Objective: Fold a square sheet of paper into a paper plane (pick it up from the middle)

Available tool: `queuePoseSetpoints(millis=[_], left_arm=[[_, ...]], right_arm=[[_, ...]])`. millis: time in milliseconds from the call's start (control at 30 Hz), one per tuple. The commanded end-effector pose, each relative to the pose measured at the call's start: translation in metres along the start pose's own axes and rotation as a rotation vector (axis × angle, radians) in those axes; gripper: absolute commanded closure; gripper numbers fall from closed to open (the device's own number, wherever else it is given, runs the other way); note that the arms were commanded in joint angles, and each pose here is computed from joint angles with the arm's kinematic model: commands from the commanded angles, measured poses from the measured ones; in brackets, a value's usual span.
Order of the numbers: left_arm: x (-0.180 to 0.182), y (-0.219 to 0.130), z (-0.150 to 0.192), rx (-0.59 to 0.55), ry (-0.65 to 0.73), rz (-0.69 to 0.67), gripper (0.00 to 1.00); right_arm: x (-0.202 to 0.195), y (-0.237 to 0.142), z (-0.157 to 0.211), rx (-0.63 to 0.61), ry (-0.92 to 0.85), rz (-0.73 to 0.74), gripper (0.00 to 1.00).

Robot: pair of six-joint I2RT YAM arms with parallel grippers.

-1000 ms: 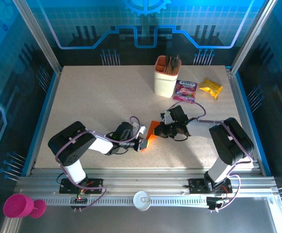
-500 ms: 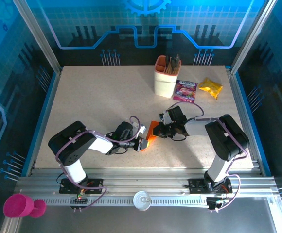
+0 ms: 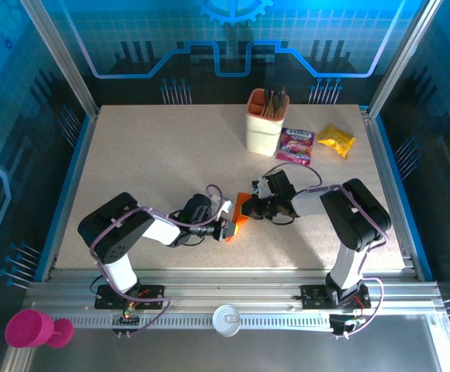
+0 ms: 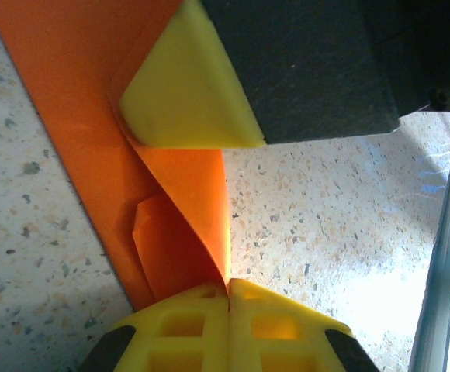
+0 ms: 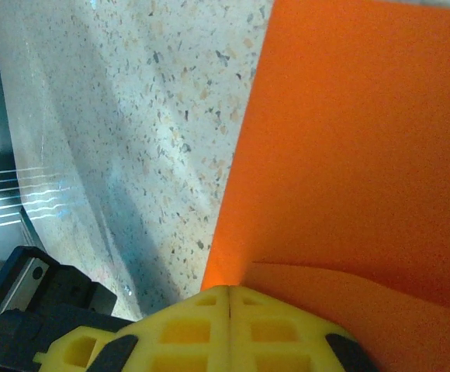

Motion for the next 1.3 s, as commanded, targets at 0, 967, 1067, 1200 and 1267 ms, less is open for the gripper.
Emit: queuePoseSetpoints(millis=[0,967,1067,1200,1267], left_arm=[[0.016,0.005,0.011,0.042,-0.032,-0.058,1.00],[-0.029,-0.035,-0.034,-0.072,0.045,-0.014,0.89],[-0.036,-0.027,-0.036,-0.028,0.066,0.015,1.00],[-0.043,-0.014,-0.034,0.025,0.109,0.019,1.00],[-0.045,-0.008,-0.033,0.048,0.117,0.022,1.00]], right_arm=[[-0.005,0.010,0.009,0.036,0.011,0.005,1.00],[-0.052,0.018,0.053,0.239,0.217,0.283,1.00],[-0.052,0.019,0.053,0.241,0.220,0.282,1.00],[-0.053,0.020,0.055,0.246,0.224,0.283,1.00],[-0.054,0.020,0.055,0.249,0.227,0.285,1.00]])
Point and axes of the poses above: each hand's point on the last joint's axis, 136 mm out from that joint toward the fingers, its own y axis out along the fingers, its own x axis along the line the jaws close on, z = x × y, the point moved 7 cm from there along -y, back along the fingers, and after that the axes turned 11 degrees about -y, right-handed, at the moved point
